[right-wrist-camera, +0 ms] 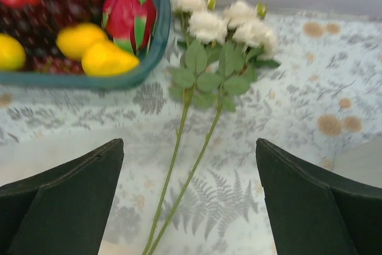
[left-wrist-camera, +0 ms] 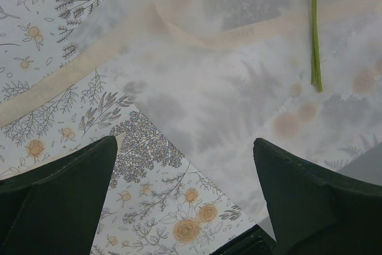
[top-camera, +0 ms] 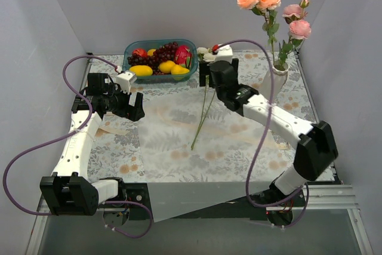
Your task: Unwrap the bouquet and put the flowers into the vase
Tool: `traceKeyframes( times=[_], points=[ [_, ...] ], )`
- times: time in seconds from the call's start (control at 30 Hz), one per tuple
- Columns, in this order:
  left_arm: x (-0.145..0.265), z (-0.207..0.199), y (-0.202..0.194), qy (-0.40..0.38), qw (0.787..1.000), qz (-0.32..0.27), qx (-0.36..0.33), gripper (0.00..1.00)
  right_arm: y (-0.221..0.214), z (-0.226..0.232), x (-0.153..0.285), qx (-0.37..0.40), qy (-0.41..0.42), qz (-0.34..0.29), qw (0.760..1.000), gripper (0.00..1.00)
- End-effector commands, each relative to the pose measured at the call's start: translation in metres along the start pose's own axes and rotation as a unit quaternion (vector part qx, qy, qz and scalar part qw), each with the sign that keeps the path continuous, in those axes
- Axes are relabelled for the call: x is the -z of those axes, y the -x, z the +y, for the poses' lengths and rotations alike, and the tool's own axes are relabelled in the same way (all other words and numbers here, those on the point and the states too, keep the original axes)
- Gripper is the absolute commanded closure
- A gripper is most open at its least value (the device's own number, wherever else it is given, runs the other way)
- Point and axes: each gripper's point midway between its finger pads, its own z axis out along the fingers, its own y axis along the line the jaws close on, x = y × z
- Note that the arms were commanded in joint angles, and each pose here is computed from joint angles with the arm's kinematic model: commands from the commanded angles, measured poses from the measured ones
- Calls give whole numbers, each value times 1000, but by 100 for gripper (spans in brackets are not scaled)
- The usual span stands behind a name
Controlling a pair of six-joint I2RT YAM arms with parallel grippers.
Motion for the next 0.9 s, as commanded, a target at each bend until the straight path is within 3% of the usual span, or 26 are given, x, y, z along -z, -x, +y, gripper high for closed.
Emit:
traceKeyframes(
  times=[0.0, 0.2, 0.27, 0.43, 0.57, 0.7, 0.87],
  points=[
    [12, -1, 12, 10, 1000, -24, -8, 2, -42, 11, -21, -22, -34, 75, 996, 2],
    [16, 0, 13, 16, 999, -27, -14, 2, -100, 16, -60, -185, -1, 170, 968, 2],
    [17, 1, 12, 21, 999, -28, -17, 2, -116, 15, -64, -199, -4, 190, 961, 2],
    [17, 2, 11, 22, 999, -28, -21, 2, -145, 3, -72, -173, -78, 234, 953, 2],
    [16, 0, 14, 15, 999, -31, -17, 2, -142, 8, -88, -168, -99, 236, 952, 12],
    [17, -1, 14, 13, 999, -31, -15, 2, -169, -3, -94, -145, -168, 264, 938, 21],
    [15, -1, 9, 14, 999, -26, -20, 2, -189, -18, -93, -142, -226, 273, 924, 23]
  ],
)
